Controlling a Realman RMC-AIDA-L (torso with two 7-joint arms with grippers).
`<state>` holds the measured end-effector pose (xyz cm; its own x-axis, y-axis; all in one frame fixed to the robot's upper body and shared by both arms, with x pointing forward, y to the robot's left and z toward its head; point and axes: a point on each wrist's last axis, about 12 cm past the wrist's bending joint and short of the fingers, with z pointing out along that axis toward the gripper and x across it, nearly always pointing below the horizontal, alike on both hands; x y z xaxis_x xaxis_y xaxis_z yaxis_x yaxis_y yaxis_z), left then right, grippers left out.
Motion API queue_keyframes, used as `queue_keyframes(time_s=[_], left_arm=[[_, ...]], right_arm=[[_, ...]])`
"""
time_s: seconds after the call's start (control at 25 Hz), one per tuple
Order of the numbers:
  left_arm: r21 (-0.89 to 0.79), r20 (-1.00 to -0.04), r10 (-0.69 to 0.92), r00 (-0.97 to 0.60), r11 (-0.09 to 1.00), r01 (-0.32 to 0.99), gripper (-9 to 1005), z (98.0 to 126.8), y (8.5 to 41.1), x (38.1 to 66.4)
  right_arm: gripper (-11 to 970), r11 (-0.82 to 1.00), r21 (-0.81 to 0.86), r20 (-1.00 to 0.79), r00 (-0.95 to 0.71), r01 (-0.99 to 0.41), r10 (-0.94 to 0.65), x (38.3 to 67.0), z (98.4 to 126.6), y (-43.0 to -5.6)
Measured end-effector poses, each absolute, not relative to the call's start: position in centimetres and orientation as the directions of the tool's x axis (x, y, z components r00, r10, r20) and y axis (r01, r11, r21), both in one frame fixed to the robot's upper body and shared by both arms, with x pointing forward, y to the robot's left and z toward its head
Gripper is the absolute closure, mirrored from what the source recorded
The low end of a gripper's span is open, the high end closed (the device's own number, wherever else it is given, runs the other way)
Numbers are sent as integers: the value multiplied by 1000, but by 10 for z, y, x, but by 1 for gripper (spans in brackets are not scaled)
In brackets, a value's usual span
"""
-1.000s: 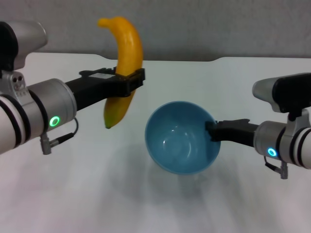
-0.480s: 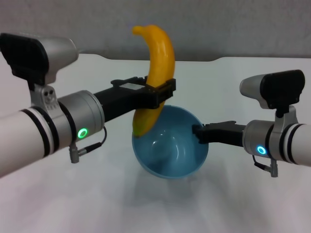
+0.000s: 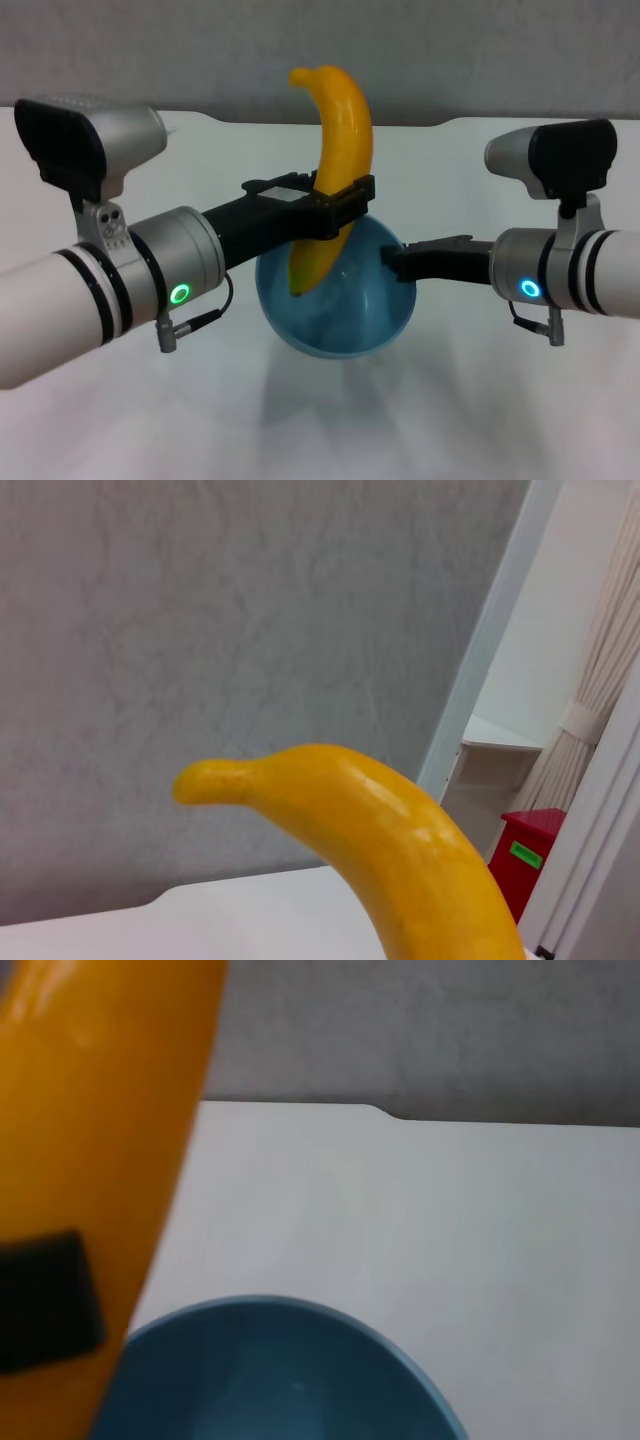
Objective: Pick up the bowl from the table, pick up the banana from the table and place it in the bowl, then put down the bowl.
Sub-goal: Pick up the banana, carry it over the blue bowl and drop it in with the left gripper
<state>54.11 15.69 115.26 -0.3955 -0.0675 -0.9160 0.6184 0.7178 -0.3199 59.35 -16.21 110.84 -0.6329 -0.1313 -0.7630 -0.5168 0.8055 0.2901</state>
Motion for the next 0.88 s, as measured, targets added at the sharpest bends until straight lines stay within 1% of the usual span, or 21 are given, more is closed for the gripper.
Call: queue_keyframes(time_s=[0.4,0.6,0.88], left_arm=[[-347,-911,-103,-399,714,609,451,1135,164,540],[-337,-911,-84,-403,716,611,448,1126,165,538],[-304,-921,-49,-385,710,635,444,1120,160,535]], right_arm=[[918,797,290,-761,-633,-530,-144,598,1116,-161],[918,795,291,-763,-631,-532,-143,599,1119,-161],[918,795,289,-763,-630,-534,-146,600,1119,-162]])
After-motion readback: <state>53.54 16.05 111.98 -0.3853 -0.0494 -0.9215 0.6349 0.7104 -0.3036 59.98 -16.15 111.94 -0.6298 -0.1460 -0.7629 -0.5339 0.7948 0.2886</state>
